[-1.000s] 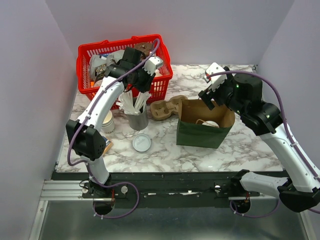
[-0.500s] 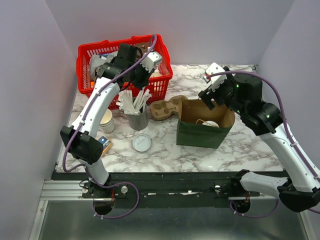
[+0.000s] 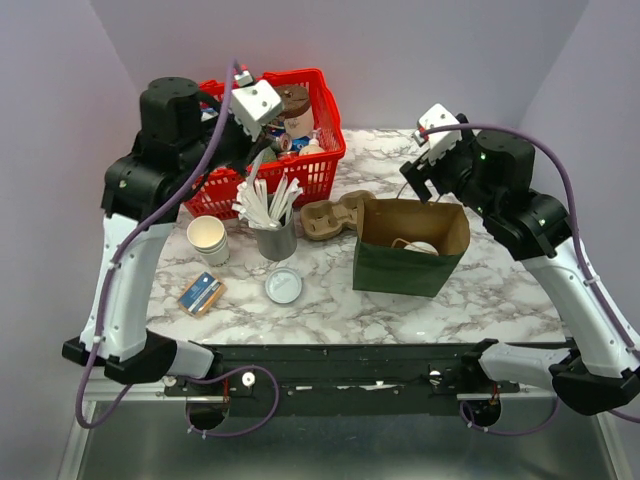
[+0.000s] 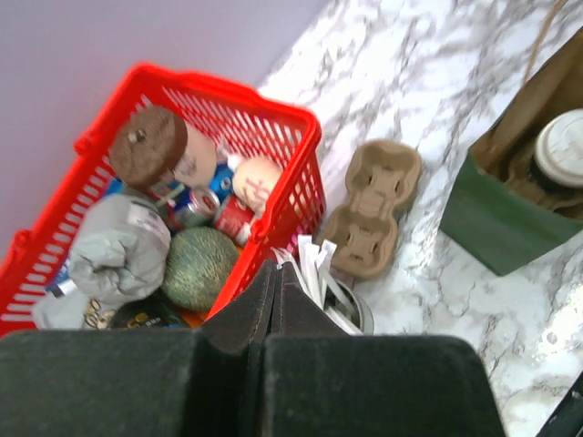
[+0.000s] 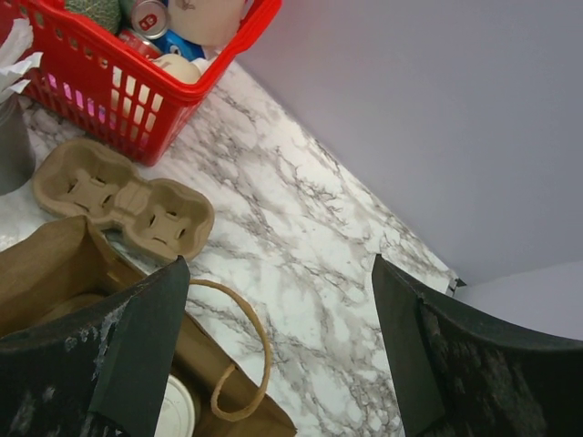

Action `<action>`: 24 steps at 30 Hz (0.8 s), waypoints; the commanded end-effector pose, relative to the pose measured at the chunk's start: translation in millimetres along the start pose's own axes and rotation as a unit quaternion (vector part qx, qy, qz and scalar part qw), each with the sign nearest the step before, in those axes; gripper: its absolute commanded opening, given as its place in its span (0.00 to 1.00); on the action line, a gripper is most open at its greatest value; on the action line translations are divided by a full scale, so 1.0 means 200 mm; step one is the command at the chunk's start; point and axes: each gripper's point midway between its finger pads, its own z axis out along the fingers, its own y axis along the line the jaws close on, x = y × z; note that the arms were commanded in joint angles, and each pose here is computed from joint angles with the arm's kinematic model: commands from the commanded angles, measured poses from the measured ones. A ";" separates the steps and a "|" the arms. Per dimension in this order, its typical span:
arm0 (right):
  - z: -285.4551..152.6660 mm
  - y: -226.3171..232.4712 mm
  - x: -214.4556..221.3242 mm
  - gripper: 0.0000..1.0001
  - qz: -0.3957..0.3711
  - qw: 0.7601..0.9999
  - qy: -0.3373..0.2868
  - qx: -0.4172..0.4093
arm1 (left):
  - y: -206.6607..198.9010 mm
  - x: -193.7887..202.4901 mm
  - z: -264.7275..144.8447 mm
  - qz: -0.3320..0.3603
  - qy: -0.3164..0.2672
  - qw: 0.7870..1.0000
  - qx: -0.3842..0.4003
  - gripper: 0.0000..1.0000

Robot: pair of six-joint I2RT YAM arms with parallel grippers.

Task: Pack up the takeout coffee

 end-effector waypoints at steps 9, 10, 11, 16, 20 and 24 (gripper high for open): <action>-0.02 -0.41 0.12 0.89 0.062 0.984 0.062 0.153 | -0.46 -0.57 -0.26 -0.045 -0.241 0.932 0.265 0.00; -0.03 -0.43 0.14 0.89 0.069 0.983 0.065 0.157 | -0.49 -0.58 -0.26 -0.094 -0.235 0.921 0.295 0.00; -0.03 -0.44 0.15 0.89 0.076 0.982 0.069 0.160 | -0.51 -0.59 -0.22 -0.104 -0.233 0.912 0.320 0.00; -0.09 -0.46 0.23 0.89 0.104 0.977 0.079 0.167 | -0.57 -0.58 -0.07 -0.112 -0.224 0.901 0.354 0.00; -0.11 -0.44 0.28 0.89 0.109 0.977 0.083 0.165 | -0.65 -0.53 0.06 -0.125 -0.200 0.893 0.383 0.00; -0.12 -0.43 0.31 0.90 0.113 0.977 0.084 0.160 | -0.72 -0.49 0.15 -0.119 -0.177 0.893 0.396 0.00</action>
